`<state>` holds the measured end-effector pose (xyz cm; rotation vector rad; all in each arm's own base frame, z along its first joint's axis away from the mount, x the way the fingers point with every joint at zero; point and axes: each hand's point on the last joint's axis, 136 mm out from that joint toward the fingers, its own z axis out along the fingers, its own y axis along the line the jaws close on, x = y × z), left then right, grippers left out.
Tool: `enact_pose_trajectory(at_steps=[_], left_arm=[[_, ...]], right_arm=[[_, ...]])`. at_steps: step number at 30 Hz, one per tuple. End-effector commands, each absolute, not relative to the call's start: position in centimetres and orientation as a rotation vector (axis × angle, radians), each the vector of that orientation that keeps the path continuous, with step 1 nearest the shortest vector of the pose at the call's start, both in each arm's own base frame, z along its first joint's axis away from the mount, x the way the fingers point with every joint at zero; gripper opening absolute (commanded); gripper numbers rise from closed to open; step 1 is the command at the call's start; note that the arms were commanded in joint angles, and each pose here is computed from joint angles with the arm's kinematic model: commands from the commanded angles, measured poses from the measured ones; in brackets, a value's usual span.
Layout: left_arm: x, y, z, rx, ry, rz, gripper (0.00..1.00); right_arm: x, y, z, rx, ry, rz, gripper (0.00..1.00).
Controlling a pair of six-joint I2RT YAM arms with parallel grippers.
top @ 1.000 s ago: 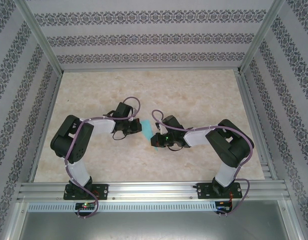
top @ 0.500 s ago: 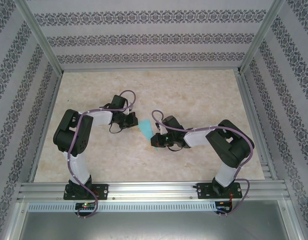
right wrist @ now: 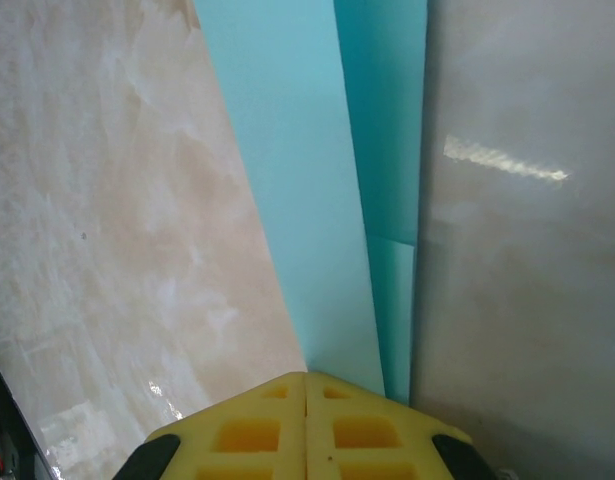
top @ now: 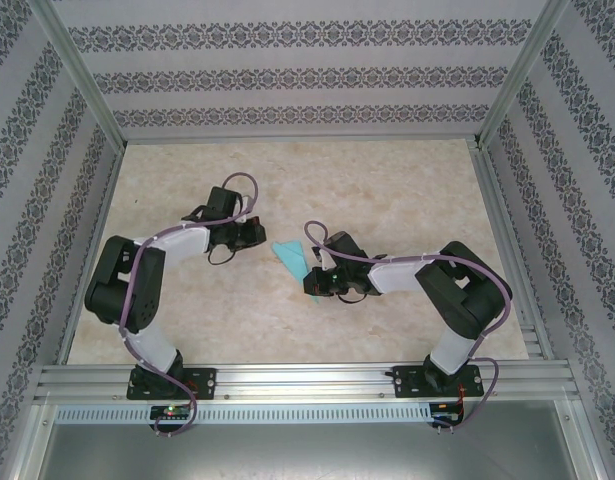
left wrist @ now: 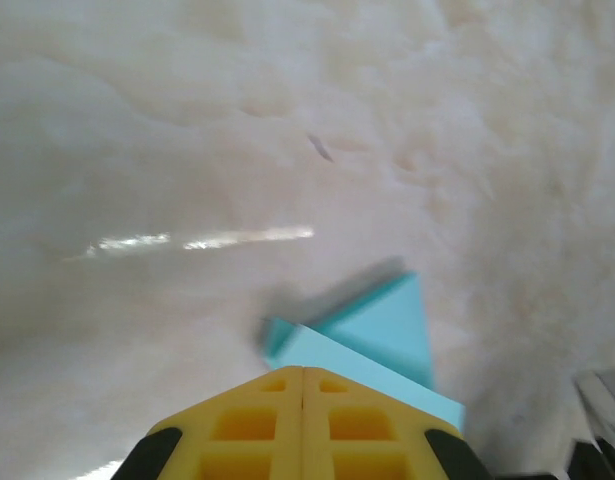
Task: Fold a paper plane with a square sheet of paper (pick it up from the middle)
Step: Fold the wing for the fifth time at the center of the table.
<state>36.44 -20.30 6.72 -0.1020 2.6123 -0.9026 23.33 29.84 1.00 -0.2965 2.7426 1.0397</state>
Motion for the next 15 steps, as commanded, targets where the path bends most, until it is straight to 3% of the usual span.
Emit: enact_pose_trajectory(at_steps=[1,9,15], left_arm=[[35.0,-23.7,7.4,-0.018,2.584,-1.039,0.02],[33.8,-26.4,3.2,0.038,2.748,-0.953,0.01],[33.5,-25.8,1.5,0.024,2.796,-0.879,0.0]], right_arm=[[17.9,24.2,-5.0,-0.202,3.088,0.708,0.06],[18.5,24.5,-4.2,-0.21,3.068,0.716,0.06],[20.7,26.8,-0.4,-0.264,2.95,0.814,0.06]])
